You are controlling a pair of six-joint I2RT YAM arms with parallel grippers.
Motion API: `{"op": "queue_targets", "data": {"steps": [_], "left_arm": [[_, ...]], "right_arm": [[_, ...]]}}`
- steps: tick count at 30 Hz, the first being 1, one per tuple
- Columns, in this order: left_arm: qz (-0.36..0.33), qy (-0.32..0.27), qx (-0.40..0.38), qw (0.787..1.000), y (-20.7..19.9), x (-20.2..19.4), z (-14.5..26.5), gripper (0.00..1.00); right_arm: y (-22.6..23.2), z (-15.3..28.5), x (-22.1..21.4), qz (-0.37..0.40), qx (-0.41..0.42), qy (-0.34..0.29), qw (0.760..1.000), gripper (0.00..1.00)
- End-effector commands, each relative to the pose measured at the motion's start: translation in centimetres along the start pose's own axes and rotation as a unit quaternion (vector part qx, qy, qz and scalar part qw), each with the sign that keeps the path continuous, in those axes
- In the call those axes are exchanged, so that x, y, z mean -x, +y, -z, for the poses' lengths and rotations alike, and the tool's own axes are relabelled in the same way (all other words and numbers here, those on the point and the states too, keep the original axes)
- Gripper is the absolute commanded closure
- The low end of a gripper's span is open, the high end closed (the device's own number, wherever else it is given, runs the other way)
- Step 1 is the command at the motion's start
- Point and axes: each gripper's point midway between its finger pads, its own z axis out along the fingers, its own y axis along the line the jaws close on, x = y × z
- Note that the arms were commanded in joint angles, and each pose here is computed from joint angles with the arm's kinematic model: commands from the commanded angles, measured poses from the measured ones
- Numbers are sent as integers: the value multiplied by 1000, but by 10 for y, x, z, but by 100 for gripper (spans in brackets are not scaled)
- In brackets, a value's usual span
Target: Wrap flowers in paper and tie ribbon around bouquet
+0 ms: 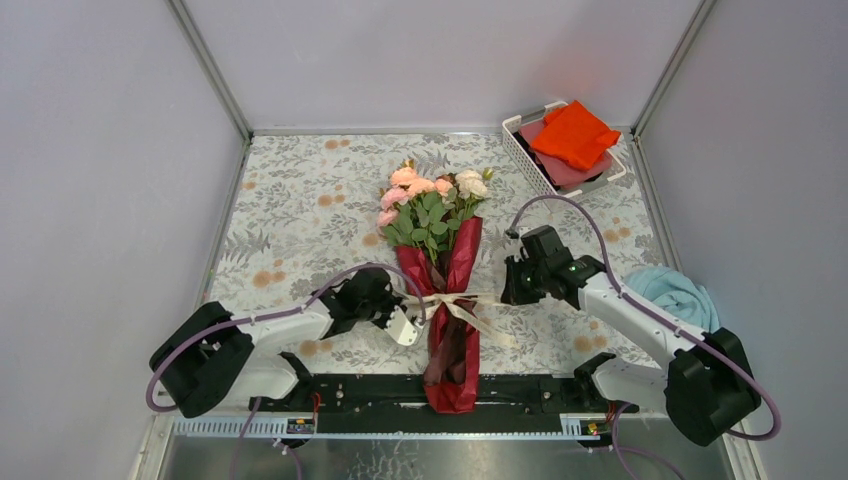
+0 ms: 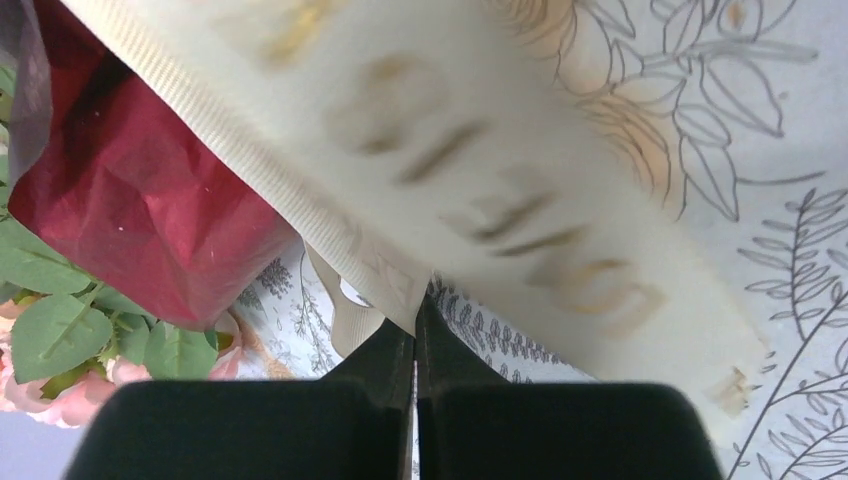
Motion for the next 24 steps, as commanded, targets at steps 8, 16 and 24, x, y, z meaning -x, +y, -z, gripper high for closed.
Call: {"op": "queue_targets", "data": {"steps": [8,16,24], "left_arm": [[2,-2,-13,1000,5,0,6,100],[-9,1,-16,1000,4,-2,4,100],[-18,20,-19,999,-6,-12,2,100]], "right_arm": [[75,26,52,125,97,-50,986,100],[131,43,61,193,172,-60,964,100],[124,55,2,132,214,7,968,100]]}}
